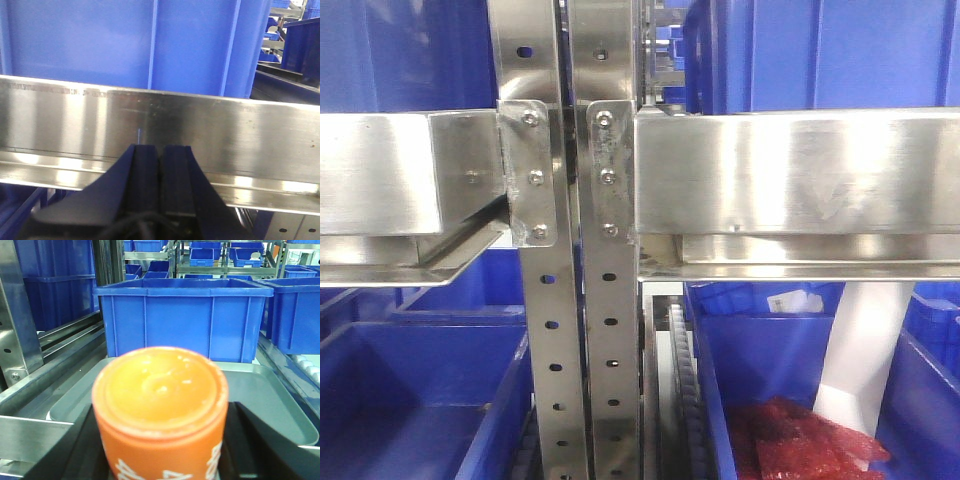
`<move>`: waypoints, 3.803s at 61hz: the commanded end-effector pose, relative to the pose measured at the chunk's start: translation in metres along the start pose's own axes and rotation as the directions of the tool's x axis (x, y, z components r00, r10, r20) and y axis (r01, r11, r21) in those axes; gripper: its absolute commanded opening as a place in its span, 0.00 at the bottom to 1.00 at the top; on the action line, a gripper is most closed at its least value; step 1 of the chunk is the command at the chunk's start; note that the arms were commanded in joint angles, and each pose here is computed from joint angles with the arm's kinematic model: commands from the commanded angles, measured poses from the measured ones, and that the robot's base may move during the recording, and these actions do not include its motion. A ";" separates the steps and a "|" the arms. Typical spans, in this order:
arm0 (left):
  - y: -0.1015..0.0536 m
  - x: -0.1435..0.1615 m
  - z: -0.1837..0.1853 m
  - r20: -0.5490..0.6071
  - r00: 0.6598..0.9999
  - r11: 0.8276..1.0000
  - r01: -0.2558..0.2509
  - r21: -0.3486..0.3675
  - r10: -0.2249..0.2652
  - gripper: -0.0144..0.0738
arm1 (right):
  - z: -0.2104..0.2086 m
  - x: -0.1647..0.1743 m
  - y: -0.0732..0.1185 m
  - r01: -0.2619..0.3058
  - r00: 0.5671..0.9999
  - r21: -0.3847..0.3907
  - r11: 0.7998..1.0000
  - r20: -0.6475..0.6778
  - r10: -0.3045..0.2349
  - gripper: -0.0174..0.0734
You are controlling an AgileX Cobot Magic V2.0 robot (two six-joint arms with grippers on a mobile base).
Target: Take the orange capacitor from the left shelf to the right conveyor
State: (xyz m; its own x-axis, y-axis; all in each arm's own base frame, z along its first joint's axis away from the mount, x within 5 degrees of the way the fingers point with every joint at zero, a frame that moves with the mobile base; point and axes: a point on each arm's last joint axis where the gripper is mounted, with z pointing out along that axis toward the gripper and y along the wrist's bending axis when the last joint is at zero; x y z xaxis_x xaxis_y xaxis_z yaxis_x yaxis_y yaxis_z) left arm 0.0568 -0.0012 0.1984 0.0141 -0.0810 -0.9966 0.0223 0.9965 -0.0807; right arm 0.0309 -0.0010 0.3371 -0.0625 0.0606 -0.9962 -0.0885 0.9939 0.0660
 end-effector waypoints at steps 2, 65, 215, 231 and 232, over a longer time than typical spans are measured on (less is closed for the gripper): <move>-0.001 -0.014 -0.003 0.122 0.992 1.000 0.001 0.013 -0.002 0.04 | -0.002 -0.016 0.002 0.010 0.995 -0.015 1.000 0.103 -0.008 0.32; -0.001 -0.014 -0.003 0.122 0.992 1.000 0.001 0.013 -0.002 0.04 | -0.002 -0.016 0.002 0.010 0.995 -0.015 1.000 0.103 -0.008 0.32; -0.001 -0.014 -0.003 0.122 0.992 1.000 0.001 0.013 -0.002 0.04 | -0.002 -0.016 0.002 0.010 0.995 -0.014 1.000 0.104 -0.008 0.32; -0.001 -0.014 -0.003 0.122 0.992 1.000 0.001 0.013 -0.002 0.04 | -0.002 -0.016 0.002 0.010 0.995 -0.014 1.000 0.103 -0.008 0.32; -0.001 -0.014 -0.003 0.122 0.992 1.000 0.001 0.013 -0.002 0.04 | -0.002 -0.016 0.002 0.010 0.995 -0.014 1.000 0.103 -0.008 0.32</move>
State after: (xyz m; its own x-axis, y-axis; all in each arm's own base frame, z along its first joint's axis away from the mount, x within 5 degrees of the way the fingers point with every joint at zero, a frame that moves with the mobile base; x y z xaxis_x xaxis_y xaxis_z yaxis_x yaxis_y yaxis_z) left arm 0.0568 -0.0012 0.1984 0.0141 -0.0810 -0.9966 0.0223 0.9965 -0.0807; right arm 0.0303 -0.0010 0.3368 -0.0640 0.0621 -0.9960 -0.0893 0.9937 0.0677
